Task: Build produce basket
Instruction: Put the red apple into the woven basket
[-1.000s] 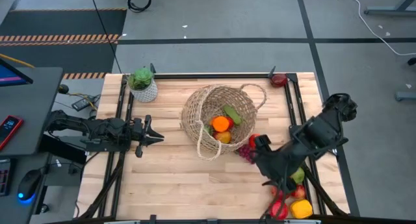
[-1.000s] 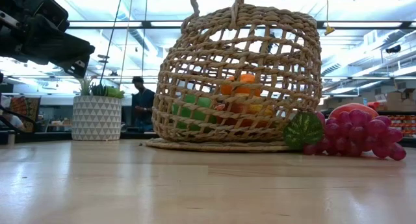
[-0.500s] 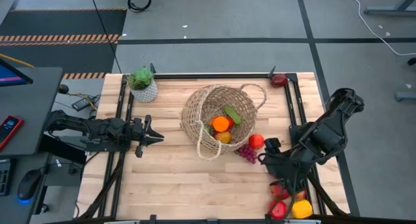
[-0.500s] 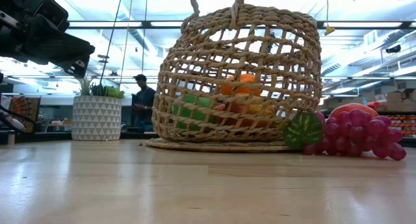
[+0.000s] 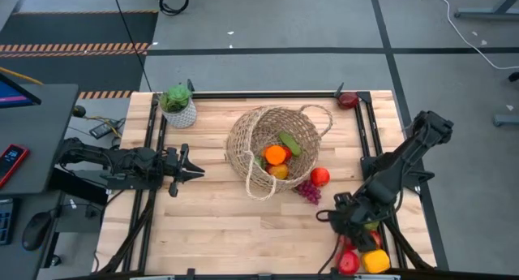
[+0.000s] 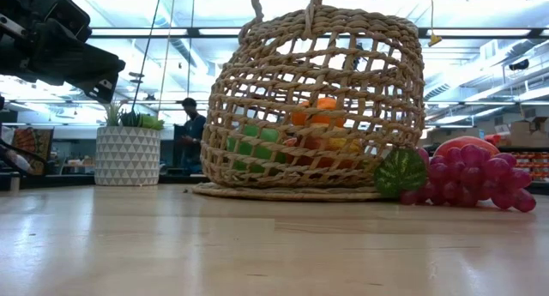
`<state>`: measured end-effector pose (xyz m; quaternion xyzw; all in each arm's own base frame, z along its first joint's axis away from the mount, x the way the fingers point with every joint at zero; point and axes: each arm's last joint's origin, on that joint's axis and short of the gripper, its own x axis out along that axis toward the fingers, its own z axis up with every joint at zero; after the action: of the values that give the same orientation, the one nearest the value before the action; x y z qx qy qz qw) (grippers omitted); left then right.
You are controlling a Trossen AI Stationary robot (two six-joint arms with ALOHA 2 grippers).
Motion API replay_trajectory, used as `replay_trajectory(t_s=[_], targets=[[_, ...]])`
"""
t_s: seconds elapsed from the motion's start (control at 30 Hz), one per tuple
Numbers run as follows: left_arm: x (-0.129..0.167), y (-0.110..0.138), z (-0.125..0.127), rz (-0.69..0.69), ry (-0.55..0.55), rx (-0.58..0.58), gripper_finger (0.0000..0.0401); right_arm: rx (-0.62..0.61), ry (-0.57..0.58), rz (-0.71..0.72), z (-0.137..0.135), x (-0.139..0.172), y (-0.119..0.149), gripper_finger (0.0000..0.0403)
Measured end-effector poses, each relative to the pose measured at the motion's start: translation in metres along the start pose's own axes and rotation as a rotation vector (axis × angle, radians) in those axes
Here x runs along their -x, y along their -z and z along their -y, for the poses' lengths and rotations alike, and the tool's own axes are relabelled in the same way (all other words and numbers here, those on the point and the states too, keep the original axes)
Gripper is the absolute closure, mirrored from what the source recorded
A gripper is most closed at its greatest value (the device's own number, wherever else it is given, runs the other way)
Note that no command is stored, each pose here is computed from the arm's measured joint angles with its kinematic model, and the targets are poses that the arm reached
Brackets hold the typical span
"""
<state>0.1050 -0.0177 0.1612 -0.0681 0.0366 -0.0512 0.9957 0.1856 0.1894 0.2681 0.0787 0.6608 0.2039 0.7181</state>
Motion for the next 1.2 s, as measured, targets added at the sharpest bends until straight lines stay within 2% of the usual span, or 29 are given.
replay_trajectory(t_s=[0.13, 0.33, 0.47, 0.63, 0.97, 1.2], targets=[[0.000, 0.000, 0.000, 0.000, 0.000, 0.000, 0.0343, 0.079, -0.033, -0.031, -0.015, -0.014, 0.003, 0.0054], [0.000, 0.000, 0.000, 0.000, 0.000, 0.000, 0.0344, 0.367, -0.031, 0.032, -0.049, -0.037, 0.005, 0.0054], [0.000, 0.000, 0.000, 0.000, 0.000, 0.000, 0.0339, 0.494, -0.019, 0.106, -0.064, -0.050, 0.006, 0.0054], [0.000, 0.000, 0.000, 0.000, 0.000, 0.000, 0.0339, 0.597, 0.028, 0.184, -0.076, -0.059, 0.009, 0.0052], [0.000, 0.000, 0.000, 0.000, 0.000, 0.000, 0.0339, 0.797, 0.050, 0.133, -0.083, -0.081, 0.015, 0.0007], [0.000, 0.000, 0.000, 0.001, 0.000, 0.000, 0.0342, 0.874, 0.079, 0.089, -0.081, -0.099, 0.013, 0.0004]])
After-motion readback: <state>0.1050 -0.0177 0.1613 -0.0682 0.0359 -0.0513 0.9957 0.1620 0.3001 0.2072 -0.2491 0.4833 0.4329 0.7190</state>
